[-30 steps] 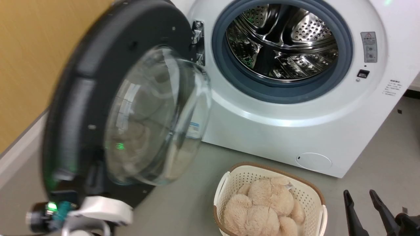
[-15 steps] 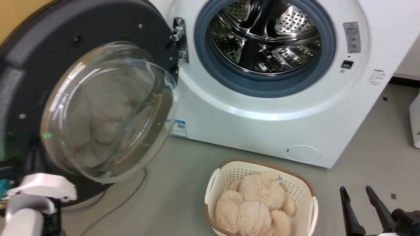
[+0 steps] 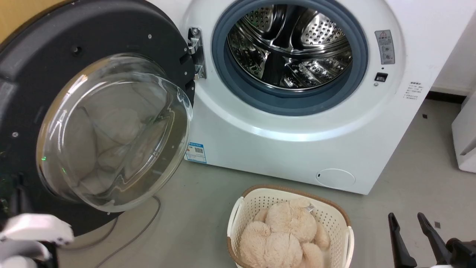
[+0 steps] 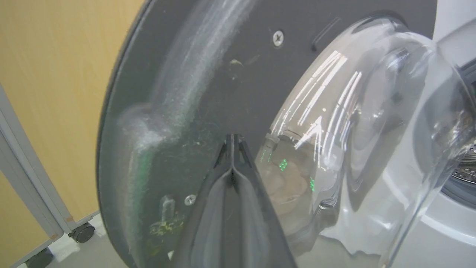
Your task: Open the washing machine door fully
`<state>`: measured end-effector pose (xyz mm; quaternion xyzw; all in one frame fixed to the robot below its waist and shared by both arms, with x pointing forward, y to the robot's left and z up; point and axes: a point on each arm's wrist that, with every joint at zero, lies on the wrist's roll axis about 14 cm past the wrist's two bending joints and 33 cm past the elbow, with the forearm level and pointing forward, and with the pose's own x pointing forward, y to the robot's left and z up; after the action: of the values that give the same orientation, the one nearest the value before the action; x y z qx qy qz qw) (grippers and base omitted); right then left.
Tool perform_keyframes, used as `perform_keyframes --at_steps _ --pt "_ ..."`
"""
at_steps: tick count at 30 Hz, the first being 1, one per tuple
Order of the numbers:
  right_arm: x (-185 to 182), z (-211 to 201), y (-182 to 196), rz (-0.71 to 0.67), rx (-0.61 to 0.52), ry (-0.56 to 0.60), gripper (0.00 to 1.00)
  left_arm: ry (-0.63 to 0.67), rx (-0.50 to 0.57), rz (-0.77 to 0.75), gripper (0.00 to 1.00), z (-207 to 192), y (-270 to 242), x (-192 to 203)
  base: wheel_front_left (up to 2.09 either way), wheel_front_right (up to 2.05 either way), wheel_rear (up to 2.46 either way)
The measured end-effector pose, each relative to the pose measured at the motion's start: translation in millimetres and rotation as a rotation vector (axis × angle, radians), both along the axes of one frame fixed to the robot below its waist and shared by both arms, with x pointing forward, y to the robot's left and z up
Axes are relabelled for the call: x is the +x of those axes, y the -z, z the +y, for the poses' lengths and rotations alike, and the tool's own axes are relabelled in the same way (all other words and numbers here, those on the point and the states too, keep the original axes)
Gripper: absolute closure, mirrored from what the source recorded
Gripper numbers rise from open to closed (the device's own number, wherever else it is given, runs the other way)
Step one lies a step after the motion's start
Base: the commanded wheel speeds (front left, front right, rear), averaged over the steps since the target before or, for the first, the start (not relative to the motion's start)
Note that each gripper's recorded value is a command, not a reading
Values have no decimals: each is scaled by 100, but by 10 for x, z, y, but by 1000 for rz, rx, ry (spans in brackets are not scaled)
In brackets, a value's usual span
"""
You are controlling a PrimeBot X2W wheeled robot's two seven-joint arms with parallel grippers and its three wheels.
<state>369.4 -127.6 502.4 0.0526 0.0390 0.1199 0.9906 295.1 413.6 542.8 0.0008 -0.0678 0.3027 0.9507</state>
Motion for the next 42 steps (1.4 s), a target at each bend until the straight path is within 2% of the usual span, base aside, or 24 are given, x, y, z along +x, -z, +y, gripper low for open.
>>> perform_keyframes --at_steps 12,13,14,15,16,17,28,36,42 --pt "-77 -100 -95 -33 -5 28 0 192 -46 -11 100 -904 225 -216 0 0 0" --pt "-87 -112 -98 -34 -7 32 0 210 -44 -13 85 -974 202 -206 0 0 0" --pt "-94 -118 -104 -36 -8 33 0 232 -44 -13 65 -1060 181 -188 0 0 0" --pt "-102 -122 -113 -39 -11 35 0 249 -42 -18 51 -1136 151 -177 0 0 0" --pt "-111 -133 -122 -43 -13 38 0 265 -39 -23 12 -1207 125 -161 0 0 0" --pt "-122 -139 -134 -47 -12 40 0 285 -36 -27 0 -1280 100 -142 0 0 0" --pt "-300 -268 -257 -87 -6 85 0 526 -23 28 0 -2100 164 155 0 0 0" --pt "-471 -499 -276 -86 -17 161 0 643 -11 99 0 -2461 331 301 0 0 0" --pt "-534 -572 -296 -91 -14 188 0 662 -22 146 0 -2530 479 342 0 0 0"
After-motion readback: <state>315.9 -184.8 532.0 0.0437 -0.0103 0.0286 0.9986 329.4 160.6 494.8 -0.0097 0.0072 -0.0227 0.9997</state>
